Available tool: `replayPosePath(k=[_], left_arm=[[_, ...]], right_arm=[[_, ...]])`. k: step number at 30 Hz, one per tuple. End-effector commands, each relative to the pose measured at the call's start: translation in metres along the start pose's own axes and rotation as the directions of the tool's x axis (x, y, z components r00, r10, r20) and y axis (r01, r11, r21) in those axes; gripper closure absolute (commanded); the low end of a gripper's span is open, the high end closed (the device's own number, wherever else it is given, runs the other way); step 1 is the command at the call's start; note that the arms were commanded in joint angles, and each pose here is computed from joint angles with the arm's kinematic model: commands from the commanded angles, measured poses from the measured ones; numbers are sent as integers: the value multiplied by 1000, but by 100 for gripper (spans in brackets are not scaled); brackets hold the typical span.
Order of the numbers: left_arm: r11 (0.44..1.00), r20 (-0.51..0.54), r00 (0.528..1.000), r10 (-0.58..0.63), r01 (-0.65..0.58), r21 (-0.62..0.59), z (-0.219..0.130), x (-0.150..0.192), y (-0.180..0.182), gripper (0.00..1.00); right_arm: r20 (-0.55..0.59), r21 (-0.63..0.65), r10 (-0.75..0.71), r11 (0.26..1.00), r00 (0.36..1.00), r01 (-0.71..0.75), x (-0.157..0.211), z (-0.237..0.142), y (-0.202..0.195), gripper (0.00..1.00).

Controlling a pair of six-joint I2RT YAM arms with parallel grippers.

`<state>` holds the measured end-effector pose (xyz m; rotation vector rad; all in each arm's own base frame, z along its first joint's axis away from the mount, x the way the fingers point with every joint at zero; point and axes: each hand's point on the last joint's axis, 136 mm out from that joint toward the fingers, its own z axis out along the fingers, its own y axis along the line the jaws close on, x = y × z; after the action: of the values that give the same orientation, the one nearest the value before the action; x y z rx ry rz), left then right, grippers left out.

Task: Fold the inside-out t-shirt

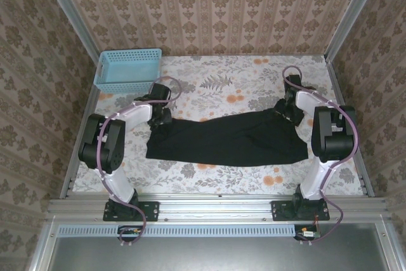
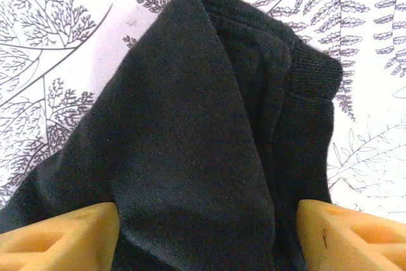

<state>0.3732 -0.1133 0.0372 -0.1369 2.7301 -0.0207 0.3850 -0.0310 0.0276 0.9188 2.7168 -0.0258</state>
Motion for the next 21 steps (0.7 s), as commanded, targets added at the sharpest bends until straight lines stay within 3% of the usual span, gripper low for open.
replayPosePath(k=[1,4,10,12,17,21], left_arm=[[998,6,1000,-20,20,51,-2,-11,-9,59],[996,0,999,-36,36,77,1,-14,-10,69],[994,46,998,-44,39,104,-6,-34,-7,99],[993,96,995,-41,31,111,-17,-45,-5,100],[989,222,972,-75,44,142,-44,-69,2,100],[986,253,960,-123,91,137,-50,-75,15,100]], right_arm=[[0,-31,7,1000,1000,-7,-3,0,10,30],[-1,-21,7,1000,1000,-7,-3,3,7,42],[53,-1,16,1000,998,-16,-14,-8,-2,78],[86,3,16,1000,996,-17,-20,-18,-6,87],[161,29,5,1000,987,-10,-32,-45,-14,92],[215,57,5,998,977,-18,-38,-62,-23,93]])
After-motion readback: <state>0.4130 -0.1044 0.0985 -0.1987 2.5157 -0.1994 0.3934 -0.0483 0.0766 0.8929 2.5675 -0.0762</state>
